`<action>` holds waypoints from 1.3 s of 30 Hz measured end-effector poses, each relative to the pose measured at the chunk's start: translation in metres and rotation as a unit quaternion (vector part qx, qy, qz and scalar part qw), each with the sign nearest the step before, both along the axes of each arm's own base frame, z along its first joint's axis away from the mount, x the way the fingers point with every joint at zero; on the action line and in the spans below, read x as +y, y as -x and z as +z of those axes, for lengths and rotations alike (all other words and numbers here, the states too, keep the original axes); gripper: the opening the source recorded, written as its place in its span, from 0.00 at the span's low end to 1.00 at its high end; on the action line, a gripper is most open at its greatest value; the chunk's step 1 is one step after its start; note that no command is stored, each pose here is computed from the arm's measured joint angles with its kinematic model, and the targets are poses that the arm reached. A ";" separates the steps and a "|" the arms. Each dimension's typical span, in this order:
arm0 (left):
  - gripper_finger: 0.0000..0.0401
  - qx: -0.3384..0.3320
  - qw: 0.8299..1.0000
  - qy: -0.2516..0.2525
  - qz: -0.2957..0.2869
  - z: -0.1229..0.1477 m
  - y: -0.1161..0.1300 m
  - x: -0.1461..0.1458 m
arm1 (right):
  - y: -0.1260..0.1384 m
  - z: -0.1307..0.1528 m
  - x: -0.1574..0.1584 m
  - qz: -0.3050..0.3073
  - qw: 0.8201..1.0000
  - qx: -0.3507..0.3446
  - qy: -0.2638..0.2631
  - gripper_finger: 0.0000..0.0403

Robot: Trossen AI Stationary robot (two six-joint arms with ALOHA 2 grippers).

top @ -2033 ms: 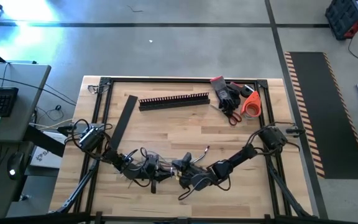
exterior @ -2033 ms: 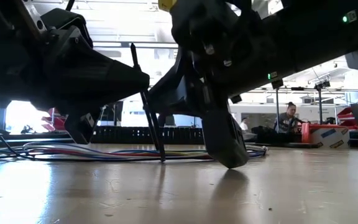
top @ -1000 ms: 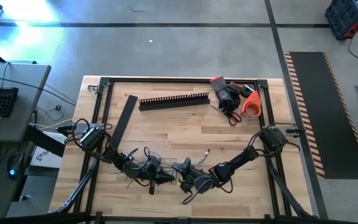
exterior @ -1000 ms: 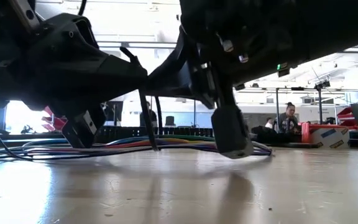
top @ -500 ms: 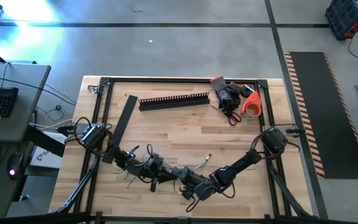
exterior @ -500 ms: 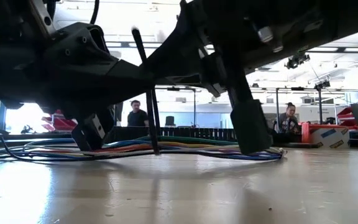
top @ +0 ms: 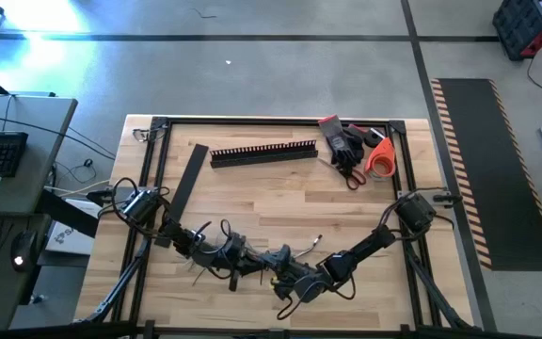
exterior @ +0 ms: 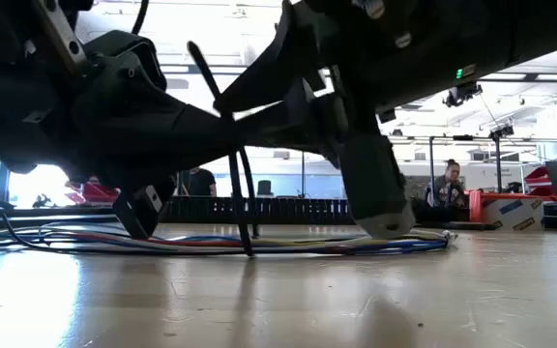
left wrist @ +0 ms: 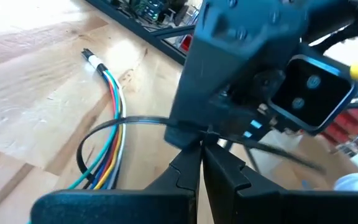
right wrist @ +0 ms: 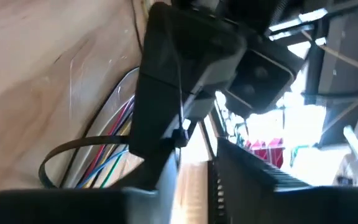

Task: Ziptie cables
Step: Wrap the cables together using a black zip tie

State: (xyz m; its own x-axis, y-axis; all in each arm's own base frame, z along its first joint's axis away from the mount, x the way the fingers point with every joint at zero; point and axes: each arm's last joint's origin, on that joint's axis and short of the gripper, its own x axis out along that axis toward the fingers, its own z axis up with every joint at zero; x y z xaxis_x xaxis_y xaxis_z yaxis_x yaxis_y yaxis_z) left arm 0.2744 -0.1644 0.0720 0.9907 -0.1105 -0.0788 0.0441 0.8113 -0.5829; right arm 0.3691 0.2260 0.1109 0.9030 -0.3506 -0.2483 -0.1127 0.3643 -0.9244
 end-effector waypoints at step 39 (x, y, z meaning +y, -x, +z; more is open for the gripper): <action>0.00 0.063 0.955 -0.275 0.088 0.005 -0.047 -0.011 | 0.047 -0.002 0.019 -0.242 0.777 -0.182 -0.551 0.48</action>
State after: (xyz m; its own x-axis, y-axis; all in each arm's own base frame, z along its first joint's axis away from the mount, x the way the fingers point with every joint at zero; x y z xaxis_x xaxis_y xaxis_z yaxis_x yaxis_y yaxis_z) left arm 0.3219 -0.1755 0.0771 0.9689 0.1488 -0.1976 -0.1629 0.9850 -0.0572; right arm 0.3216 0.2453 0.1091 0.8118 -0.4275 -0.3978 0.4812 0.8756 0.0410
